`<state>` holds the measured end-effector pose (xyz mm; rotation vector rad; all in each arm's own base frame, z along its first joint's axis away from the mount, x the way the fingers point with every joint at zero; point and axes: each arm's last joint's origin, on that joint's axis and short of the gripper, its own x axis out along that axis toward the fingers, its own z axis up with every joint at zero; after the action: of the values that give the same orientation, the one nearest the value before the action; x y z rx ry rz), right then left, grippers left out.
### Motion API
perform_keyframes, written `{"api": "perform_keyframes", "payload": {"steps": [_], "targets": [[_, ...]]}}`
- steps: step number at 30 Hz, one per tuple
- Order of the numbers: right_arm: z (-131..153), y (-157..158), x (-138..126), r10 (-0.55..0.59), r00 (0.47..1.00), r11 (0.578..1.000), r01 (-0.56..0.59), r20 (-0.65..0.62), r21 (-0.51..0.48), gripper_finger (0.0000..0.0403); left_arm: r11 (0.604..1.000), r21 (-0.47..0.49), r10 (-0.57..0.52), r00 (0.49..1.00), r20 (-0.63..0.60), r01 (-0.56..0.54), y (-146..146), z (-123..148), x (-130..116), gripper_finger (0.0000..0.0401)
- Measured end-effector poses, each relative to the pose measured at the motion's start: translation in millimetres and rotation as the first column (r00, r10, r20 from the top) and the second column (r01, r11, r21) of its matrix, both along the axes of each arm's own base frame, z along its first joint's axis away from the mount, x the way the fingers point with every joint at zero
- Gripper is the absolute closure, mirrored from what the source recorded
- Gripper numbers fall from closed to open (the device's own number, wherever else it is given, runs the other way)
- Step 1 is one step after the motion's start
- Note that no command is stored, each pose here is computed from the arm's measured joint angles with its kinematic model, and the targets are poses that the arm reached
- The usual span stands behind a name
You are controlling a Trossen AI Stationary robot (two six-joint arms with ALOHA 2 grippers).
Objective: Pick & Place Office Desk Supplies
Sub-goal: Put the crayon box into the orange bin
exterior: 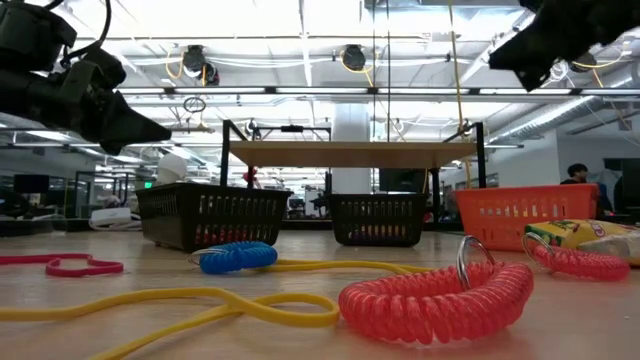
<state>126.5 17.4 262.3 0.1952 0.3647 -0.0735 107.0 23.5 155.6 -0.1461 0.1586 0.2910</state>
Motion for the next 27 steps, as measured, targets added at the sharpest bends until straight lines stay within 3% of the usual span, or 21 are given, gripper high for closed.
{"api": "perform_keyframes", "payload": {"steps": [8,13,16,21,24,27], "targets": [[23.5,24.0,2.6,0.146,0.945,0.987,-0.120,-0.292,0.108,0.0364,1.000,0.001,0.000,1.000,-0.001,0.000,0.0,-0.1,0.0,0.0398],[18.0,45.3,9.6,0.251,0.879,0.962,-0.181,-0.405,0.203,0.0393,1.000,0.003,0.000,1.000,-0.005,0.000,0.0,-0.4,-0.1,0.0398],[6.6,54.0,13.0,0.232,0.832,0.966,-0.136,-0.505,0.219,0.0398,1.000,0.002,-0.001,1.000,-0.011,0.001,0.0,-0.9,-0.2,0.0398],[-13.0,61.3,18.3,0.138,0.734,0.980,-0.005,-0.665,0.198,0.0366,1.000,0.000,0.000,1.000,-0.016,0.000,0.0,-1.2,-0.3,0.0398],[-22.7,70.4,22.2,0.162,0.671,0.979,-0.015,-0.724,0.204,0.0331,1.000,0.000,0.000,1.000,-0.017,0.000,0.0,-1.3,-0.3,0.0398],[-30.4,81.6,28.5,0.179,0.653,0.980,-0.052,-0.735,0.193,0.0285,1.000,-0.003,0.000,1.000,-0.017,0.000,-0.1,-1.3,-0.3,0.0398]]}}
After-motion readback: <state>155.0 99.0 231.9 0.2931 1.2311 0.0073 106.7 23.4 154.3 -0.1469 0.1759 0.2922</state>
